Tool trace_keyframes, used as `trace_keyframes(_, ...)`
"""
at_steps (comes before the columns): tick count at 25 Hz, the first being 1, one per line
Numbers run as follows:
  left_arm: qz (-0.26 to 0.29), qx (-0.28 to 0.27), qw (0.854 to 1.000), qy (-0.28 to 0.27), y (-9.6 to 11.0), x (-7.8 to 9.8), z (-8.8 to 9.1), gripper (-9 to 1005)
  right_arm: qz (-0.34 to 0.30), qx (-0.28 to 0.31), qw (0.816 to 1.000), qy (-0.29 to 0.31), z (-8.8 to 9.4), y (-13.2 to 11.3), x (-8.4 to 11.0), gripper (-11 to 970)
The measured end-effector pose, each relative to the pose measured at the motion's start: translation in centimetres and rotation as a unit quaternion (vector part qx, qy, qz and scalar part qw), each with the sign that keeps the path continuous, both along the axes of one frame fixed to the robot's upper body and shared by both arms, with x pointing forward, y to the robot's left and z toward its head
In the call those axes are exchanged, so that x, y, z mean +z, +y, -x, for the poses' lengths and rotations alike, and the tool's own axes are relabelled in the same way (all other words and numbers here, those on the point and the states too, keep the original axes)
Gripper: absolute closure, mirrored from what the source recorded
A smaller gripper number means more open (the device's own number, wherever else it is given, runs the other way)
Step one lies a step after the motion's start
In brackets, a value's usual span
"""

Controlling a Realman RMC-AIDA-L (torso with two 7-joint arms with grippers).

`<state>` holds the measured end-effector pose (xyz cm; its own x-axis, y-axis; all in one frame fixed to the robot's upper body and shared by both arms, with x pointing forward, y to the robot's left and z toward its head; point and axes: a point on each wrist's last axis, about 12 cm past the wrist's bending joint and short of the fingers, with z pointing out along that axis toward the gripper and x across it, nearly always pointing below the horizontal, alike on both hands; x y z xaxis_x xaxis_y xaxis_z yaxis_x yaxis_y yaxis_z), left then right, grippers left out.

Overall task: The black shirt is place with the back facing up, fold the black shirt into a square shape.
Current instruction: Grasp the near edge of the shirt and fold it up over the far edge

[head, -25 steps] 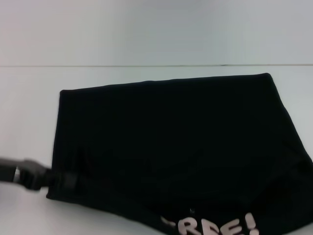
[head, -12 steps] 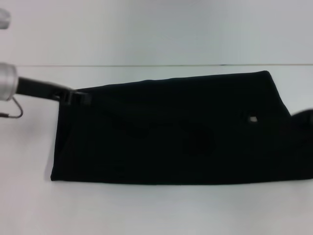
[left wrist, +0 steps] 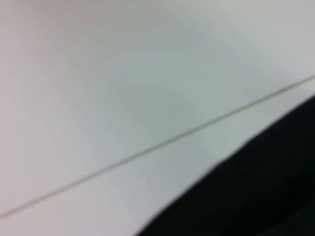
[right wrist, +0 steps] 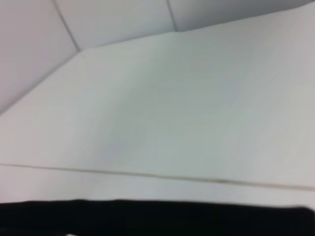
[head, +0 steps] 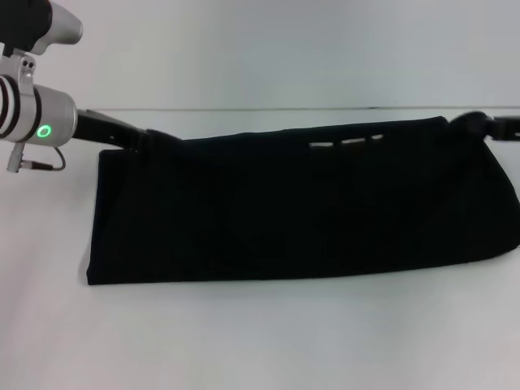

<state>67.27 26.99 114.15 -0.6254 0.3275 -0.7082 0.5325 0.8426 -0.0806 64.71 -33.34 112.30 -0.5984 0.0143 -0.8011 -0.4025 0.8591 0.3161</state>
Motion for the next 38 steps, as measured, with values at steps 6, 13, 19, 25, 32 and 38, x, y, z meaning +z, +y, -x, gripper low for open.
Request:
trace_keyframes(6, -0.018, 0.034, 0.999, -0.031, 0.2, -0.4, -0.8, 965, 0.041, -0.029, 0.999, -0.002, -2.8, 3.1, 0.1, 902)
trace_keyframes(13, -0.028, 0.054, 0.996, -0.058, 0.2, 0.0, -1.5, 956, 0.070, -0.045, 0.996, -0.024, -4.5, 4.9, 0.8, 900)
trace_keyframes(19, -0.033, 0.068, 0.995, -0.072, 0.1, 0.0, -1.8, 948, 0.078, -0.051, 0.995, -0.035, -5.1, 5.2, 1.3, 899)
trace_keyframes(25, -0.034, 0.073, 0.994, -0.072, -0.3, -0.4, -2.0, 940, 0.081, -0.051, 0.995, -0.033, -5.1, 5.5, 1.1, 897)
trace_keyframes(32, -0.039, 0.093, 0.991, -0.088, -1.2, -1.1, -2.2, 930, 0.085, -0.046, 0.995, -0.028, -5.1, 6.2, 0.8, 895)
trace_keyframes(38, -0.043, 0.122, 0.986, -0.101, -1.3, -2.0, -2.1, 852, 0.096, -0.039, 0.994, -0.026, -4.9, 6.4, 0.5, 834)
